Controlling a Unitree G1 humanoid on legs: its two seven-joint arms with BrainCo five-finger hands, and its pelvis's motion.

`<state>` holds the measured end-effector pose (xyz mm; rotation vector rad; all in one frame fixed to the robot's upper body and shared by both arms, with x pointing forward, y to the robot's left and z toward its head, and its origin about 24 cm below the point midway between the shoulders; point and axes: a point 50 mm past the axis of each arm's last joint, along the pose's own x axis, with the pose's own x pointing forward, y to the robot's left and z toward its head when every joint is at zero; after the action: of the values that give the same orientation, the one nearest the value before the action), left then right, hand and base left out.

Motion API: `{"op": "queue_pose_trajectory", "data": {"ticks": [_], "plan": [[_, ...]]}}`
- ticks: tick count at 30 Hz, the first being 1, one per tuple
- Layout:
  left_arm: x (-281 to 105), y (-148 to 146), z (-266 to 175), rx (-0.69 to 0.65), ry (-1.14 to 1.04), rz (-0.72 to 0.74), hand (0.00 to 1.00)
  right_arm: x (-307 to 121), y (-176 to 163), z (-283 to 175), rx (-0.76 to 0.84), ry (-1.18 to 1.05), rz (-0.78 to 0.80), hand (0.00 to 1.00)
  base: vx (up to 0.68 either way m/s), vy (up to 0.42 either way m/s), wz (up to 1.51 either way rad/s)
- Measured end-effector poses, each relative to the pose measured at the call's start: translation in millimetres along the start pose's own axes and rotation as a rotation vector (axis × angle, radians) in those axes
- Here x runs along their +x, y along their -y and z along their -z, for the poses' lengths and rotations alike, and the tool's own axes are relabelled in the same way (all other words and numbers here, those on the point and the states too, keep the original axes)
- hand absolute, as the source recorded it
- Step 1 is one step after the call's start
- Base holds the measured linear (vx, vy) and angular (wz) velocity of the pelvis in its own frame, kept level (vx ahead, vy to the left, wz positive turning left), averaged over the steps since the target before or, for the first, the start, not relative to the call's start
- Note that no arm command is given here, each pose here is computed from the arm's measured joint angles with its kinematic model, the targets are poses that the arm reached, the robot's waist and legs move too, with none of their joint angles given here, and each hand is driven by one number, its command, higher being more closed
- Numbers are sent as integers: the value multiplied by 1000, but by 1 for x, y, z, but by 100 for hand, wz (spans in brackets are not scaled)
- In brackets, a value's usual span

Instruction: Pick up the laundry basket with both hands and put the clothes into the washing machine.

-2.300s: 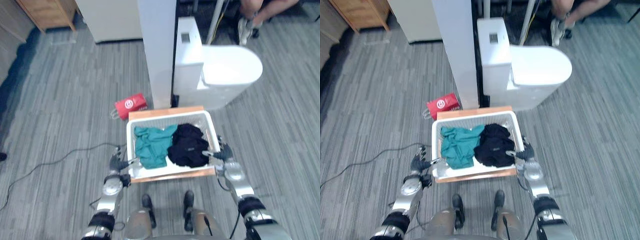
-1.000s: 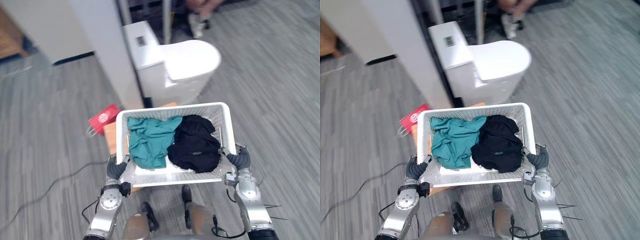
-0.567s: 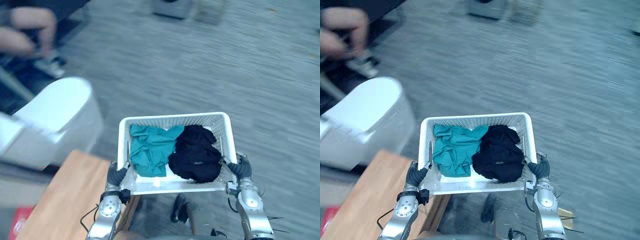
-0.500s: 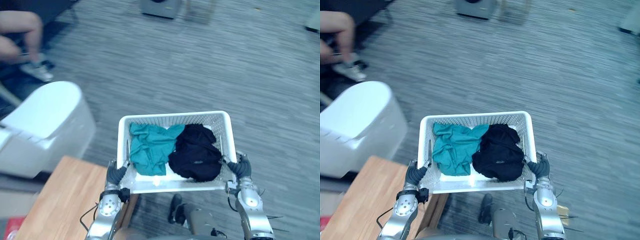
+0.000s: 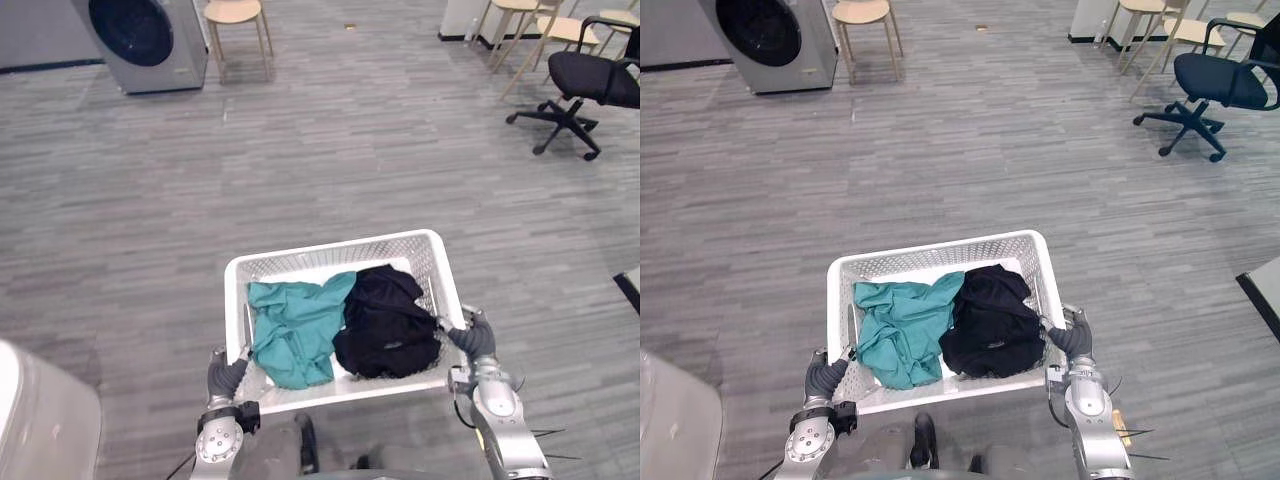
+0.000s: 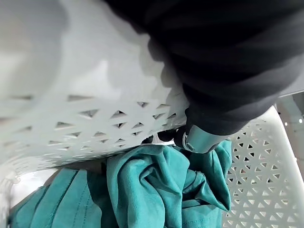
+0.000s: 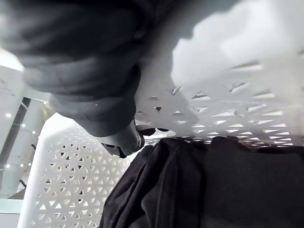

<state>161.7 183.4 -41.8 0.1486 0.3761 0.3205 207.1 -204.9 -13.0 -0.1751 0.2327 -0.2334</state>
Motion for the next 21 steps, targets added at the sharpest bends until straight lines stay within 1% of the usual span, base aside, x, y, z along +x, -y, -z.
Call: {"op": "queue_pose_trajectory", "data": {"ticks": [3,7,8,11,14,18,21], "plan": [[4,1,-5,0,19,4,100,4,1,-5,3,19,4,100,632,-75,39],[5,2,-3,24,14,20,100,1,4,-2,-2,8,12,100,667,-198,53],[5,9,0,12,-7,30,100,1,7,2,-12,-10,19,100,731,-248,32],[8,20,-7,10,19,52,100,1,14,0,-4,-6,49,100,795,-314,4],[4,20,-1,6,-6,54,100,-7,18,-1,-4,6,61,100,569,-150,8],[5,19,-7,-4,28,63,100,-5,19,-11,-5,47,62,100,558,-18,-20],[3,15,-5,-15,19,41,100,5,14,-11,-21,43,29,100,595,168,-43]]}}
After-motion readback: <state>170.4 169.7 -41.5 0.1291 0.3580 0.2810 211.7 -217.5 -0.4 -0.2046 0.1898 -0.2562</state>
